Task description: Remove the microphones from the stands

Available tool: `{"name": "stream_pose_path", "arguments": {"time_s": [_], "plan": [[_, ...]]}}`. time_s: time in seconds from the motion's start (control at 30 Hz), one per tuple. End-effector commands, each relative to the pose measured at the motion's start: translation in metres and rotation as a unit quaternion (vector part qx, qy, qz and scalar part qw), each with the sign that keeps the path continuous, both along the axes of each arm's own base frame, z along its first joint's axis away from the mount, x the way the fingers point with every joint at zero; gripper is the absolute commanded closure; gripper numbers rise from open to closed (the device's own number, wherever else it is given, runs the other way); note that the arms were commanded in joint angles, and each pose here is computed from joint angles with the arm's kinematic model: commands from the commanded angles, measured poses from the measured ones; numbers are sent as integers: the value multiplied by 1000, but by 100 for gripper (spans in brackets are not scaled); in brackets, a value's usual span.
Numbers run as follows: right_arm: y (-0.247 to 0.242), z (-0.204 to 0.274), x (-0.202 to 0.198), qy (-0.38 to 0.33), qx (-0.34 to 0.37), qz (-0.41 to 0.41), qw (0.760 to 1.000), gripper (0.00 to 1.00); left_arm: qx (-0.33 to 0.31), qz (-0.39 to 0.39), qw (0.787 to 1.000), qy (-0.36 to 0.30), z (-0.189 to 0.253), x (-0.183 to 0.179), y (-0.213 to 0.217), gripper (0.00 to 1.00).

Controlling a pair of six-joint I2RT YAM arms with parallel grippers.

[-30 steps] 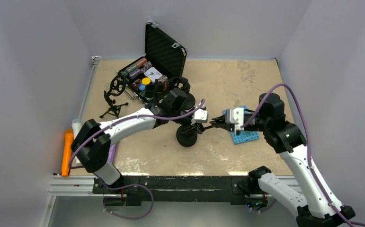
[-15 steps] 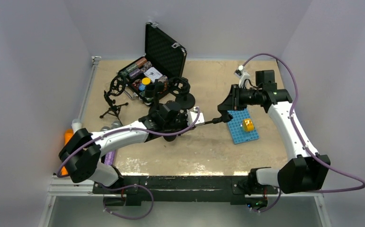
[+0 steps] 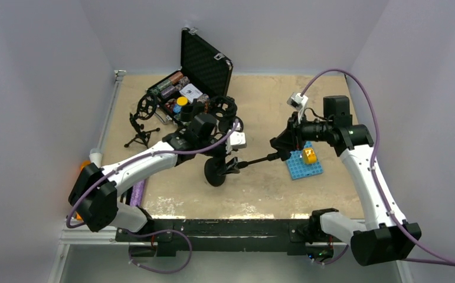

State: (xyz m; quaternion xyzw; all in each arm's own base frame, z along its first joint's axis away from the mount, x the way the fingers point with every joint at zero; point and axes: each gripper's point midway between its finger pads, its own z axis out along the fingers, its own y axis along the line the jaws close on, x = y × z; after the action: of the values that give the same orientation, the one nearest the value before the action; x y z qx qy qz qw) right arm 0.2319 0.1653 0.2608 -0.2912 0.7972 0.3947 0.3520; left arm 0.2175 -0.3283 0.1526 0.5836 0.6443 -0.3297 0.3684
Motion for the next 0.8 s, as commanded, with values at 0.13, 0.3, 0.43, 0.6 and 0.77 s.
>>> {"name": "stream_pose_path", "arguments": {"time_s": [0.13, 0.3, 0.43, 0.6, 0.77], "plan": [[15, 13, -51, -282, -28, 238, 929, 100, -37, -139, 989, 22, 37, -27, 5, 13], [21, 16, -61, -371, -56, 291, 880, 100, -37, -166, 985, 30, 32, -23, -8, 16], [24, 25, -62, -396, -57, 302, 865, 100, -2, -212, 976, 57, 16, -33, -8, 18], [26, 27, -63, -422, -68, 310, 850, 100, 6, -216, 972, 94, 5, -38, -10, 26], [25, 21, -59, -420, -73, 301, 853, 100, -3, -193, 975, 107, 1, -37, -14, 55]]}}
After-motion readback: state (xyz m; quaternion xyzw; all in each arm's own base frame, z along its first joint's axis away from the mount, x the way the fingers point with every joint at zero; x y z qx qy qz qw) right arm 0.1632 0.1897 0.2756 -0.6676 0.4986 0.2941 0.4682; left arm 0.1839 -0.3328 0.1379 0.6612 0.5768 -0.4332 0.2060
